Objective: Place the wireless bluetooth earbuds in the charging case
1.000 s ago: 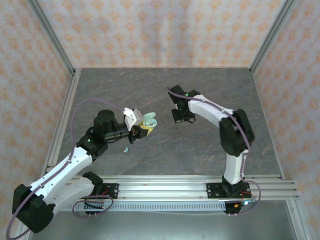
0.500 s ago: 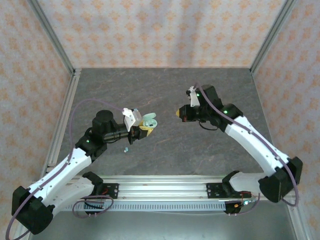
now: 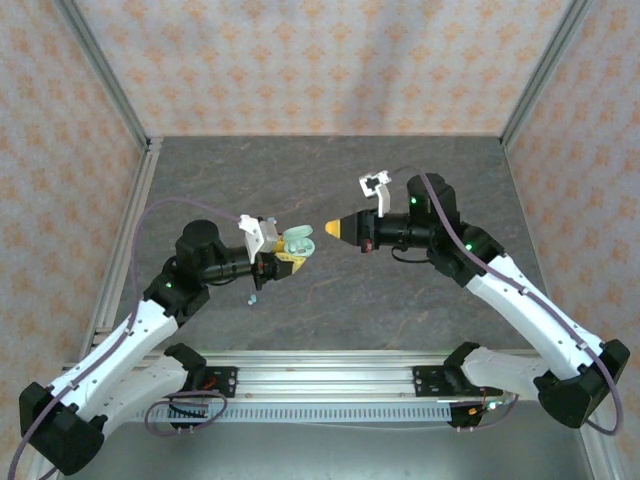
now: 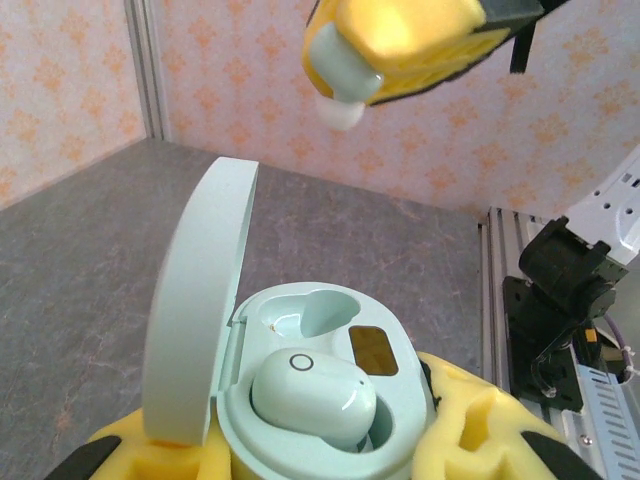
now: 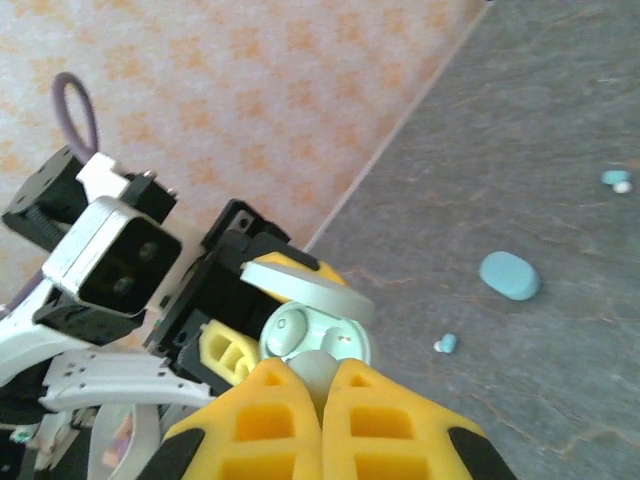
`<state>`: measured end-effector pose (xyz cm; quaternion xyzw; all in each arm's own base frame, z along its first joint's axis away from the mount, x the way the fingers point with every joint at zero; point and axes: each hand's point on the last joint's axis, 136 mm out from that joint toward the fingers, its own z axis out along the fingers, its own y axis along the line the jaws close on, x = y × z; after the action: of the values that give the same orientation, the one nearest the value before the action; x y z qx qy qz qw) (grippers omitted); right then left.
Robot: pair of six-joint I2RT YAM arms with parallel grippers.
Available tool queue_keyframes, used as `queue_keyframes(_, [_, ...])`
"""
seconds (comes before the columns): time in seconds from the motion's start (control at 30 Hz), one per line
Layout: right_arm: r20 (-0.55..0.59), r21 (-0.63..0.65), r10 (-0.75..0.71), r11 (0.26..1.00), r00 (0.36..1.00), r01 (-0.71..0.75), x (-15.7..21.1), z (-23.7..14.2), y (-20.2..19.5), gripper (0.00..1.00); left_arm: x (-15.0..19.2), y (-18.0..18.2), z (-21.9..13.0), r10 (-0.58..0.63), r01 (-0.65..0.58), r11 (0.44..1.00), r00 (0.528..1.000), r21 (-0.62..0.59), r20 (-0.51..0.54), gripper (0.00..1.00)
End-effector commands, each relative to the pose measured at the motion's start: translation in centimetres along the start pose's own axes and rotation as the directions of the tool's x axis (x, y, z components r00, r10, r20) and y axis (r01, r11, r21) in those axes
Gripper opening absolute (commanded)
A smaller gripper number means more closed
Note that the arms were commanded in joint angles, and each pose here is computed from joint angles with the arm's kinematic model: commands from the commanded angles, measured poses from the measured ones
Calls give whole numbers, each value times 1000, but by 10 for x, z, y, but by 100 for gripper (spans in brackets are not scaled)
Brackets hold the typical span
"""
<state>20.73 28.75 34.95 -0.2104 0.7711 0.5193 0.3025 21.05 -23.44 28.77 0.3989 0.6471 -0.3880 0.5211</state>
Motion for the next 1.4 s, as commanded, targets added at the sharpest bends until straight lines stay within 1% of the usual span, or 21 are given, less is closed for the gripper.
queue_keyframes(0.0, [21,-99,-32,994,999,34,-5,7,19,4,-27,-10,-6,34,-36,999,997,24,76,8])
queue_keyframes(0.2, [-11,-125,-17,992,1000,16,2,18,20,4,-30,-10,-8,38,-40,999,997,15,74,9])
queue_keyframes(0.57, [-38,-102,-13,995,999,9,12,26,12,3,-34,-7,-8,37,-38,999,996,3,79,9])
queue_keyframes(0.83, [-76,-106,-34,994,996,26,21,37,17,3,-33,-5,-6,31,-31,1000,997,-2,71,8])
queue_keyframes(1.13, [-96,-63,-48,997,994,42,25,37,9,3,-33,-4,-4,29,-30,1000,997,1,65,9])
queue_keyframes(1.27, [-129,-9,-41,999,991,40,29,42,-4,4,-33,-4,-3,30,-30,1000,998,4,63,9])
queue_keyframes(1.37, [-135,23,-50,998,990,53,28,41,-7,6,-32,-4,-3,30,-30,1000,998,5,59,9])
